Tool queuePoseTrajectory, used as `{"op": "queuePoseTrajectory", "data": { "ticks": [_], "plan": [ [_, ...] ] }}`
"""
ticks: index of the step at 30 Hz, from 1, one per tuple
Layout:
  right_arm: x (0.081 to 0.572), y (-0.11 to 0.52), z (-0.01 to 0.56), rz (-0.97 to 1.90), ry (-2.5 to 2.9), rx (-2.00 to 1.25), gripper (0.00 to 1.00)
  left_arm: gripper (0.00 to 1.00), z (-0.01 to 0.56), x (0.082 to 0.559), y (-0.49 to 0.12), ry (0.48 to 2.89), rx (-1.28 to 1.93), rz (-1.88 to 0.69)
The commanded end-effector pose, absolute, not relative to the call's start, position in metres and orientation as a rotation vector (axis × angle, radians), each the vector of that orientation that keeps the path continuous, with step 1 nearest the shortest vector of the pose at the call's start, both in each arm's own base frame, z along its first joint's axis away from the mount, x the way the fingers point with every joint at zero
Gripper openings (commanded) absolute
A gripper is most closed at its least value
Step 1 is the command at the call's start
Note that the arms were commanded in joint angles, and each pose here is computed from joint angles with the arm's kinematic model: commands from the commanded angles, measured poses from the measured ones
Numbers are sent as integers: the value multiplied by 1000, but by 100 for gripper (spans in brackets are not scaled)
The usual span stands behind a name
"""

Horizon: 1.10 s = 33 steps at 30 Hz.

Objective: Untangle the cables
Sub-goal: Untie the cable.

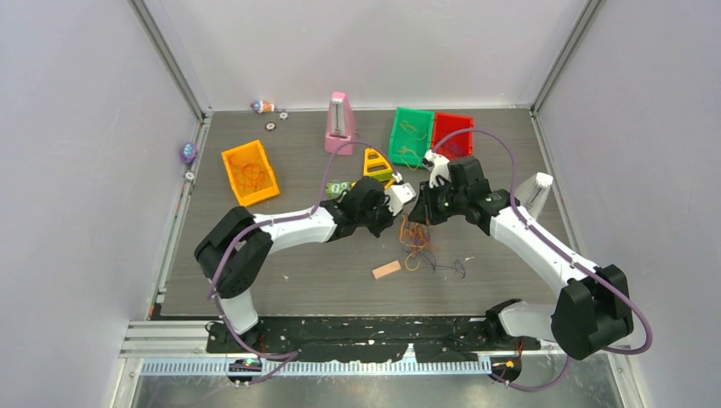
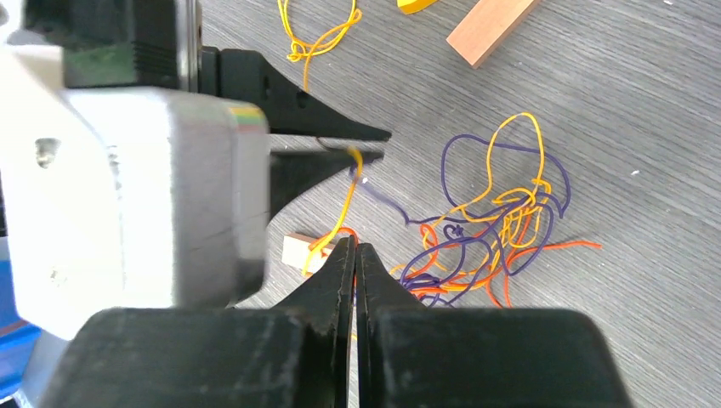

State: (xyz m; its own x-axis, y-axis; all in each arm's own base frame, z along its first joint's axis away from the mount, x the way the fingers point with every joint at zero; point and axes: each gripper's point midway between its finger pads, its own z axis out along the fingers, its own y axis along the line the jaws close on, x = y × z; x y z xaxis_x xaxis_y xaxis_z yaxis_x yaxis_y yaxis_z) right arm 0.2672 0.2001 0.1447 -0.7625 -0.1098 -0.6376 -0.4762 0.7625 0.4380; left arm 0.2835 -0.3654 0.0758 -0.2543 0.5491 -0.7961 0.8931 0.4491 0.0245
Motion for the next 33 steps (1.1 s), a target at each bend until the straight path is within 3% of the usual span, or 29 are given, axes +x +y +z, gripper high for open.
{"op": "queuePoseTrajectory", "data": {
  "ticks": [1,6,16,26,30,32,33],
  "plan": [
    [271,198,166,808,2286,-439,5,0,93,314,-364,1951,1102,-427],
    [279,177,143,679,2347,-336,5,0,108,325,-334,1952,917,-315],
    [290,123,88,458,2445,-35,5,0,144,339,-270,1965,473,-532],
    [292,48,96,17,2384,258,5,0,135,351,-206,2071,205,-288],
    [291,52,106,55,2355,199,5,0,132,350,-208,2088,209,-297],
    [291,71,108,174,2363,102,17,0,133,348,-219,2079,252,-363],
    [289,88,110,286,2370,45,40,0,134,348,-224,2075,272,-389]
  ]
}}
